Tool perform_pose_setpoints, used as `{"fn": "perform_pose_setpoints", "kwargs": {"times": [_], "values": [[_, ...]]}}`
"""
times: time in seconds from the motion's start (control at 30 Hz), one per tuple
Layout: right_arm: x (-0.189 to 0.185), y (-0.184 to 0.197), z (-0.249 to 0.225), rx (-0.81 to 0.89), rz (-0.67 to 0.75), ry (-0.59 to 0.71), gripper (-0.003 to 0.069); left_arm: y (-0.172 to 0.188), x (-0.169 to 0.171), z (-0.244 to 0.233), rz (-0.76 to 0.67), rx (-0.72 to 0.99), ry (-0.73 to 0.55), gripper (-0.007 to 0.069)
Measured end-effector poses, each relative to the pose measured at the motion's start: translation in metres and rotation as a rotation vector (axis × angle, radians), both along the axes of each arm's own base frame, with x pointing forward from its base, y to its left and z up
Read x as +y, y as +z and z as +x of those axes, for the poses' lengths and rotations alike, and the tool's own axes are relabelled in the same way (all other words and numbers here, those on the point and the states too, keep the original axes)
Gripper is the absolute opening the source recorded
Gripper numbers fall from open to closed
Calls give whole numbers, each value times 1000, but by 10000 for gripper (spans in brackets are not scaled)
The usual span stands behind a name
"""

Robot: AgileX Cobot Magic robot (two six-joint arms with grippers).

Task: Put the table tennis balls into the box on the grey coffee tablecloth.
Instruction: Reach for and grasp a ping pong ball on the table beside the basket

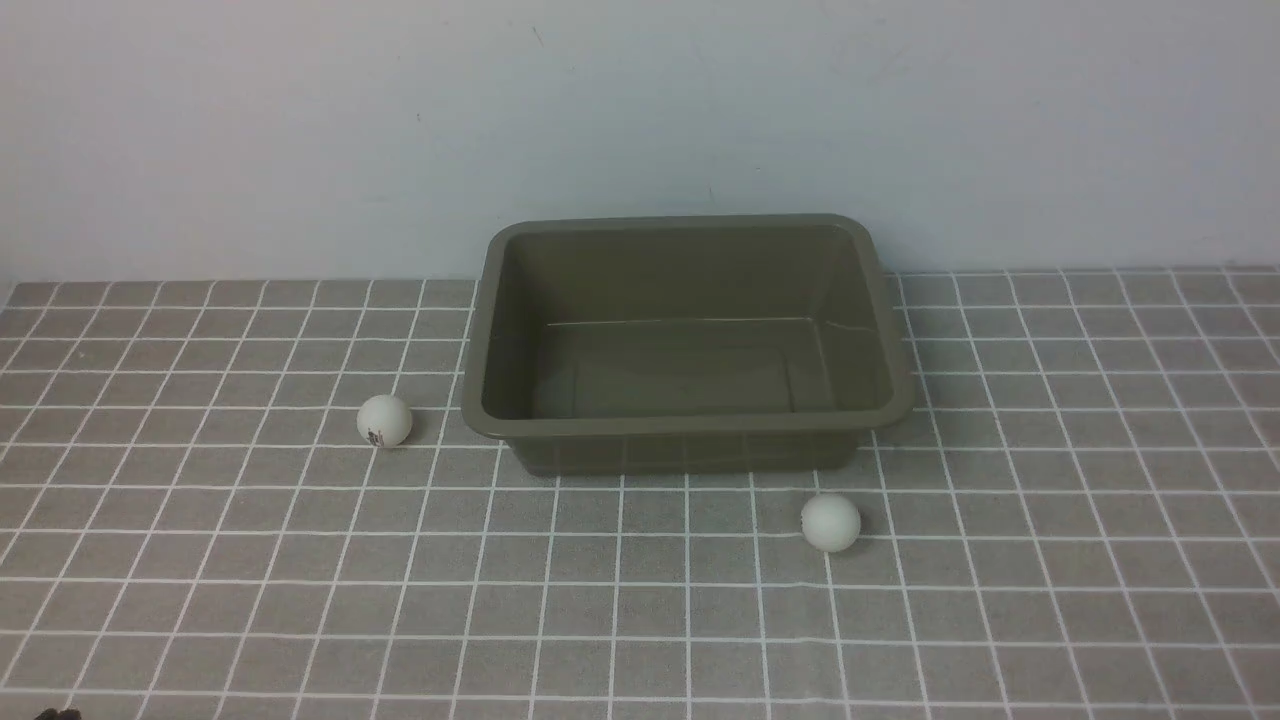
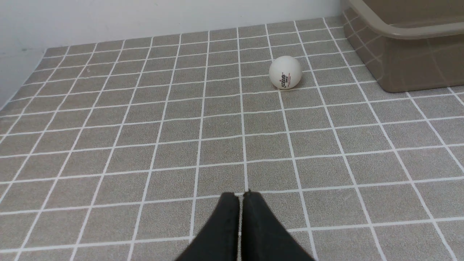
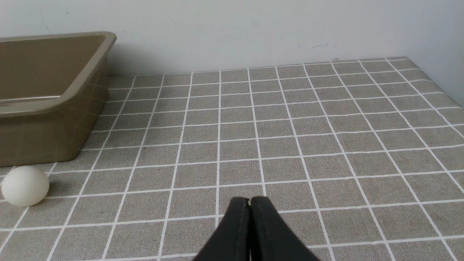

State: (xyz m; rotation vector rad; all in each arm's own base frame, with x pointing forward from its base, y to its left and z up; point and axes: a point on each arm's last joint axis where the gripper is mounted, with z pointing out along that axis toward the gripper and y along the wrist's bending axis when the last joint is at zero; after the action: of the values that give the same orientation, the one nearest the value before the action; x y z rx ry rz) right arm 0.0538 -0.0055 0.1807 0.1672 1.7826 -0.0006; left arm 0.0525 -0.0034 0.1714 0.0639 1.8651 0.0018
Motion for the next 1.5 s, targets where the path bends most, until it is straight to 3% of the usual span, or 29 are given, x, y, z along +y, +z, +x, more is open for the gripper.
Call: {"fn": "perform_pose_setpoints", "kwargs": {"times": [0.97, 1.03, 1.17, 1.27, 1.37, 1.5], "values": [[0, 0, 0, 0, 0, 0, -15, 3, 1, 1, 38, -43, 6, -5], [0, 0, 0, 0, 0, 0, -15, 8, 1, 2, -10, -98, 17, -5], [0, 0, 0, 0, 0, 0, -15, 28, 3, 4, -383, -307, 81, -5], [0, 0, 0, 0, 0, 0, -15, 34, 5, 4, -548, -375, 112, -5], [0, 0, 0, 0, 0, 0, -15, 42, 10, 2, -674, -467, 150, -5], [0, 1, 0, -18, -4, 3, -15, 53, 19, -2, -734, -629, 201, -5]]}}
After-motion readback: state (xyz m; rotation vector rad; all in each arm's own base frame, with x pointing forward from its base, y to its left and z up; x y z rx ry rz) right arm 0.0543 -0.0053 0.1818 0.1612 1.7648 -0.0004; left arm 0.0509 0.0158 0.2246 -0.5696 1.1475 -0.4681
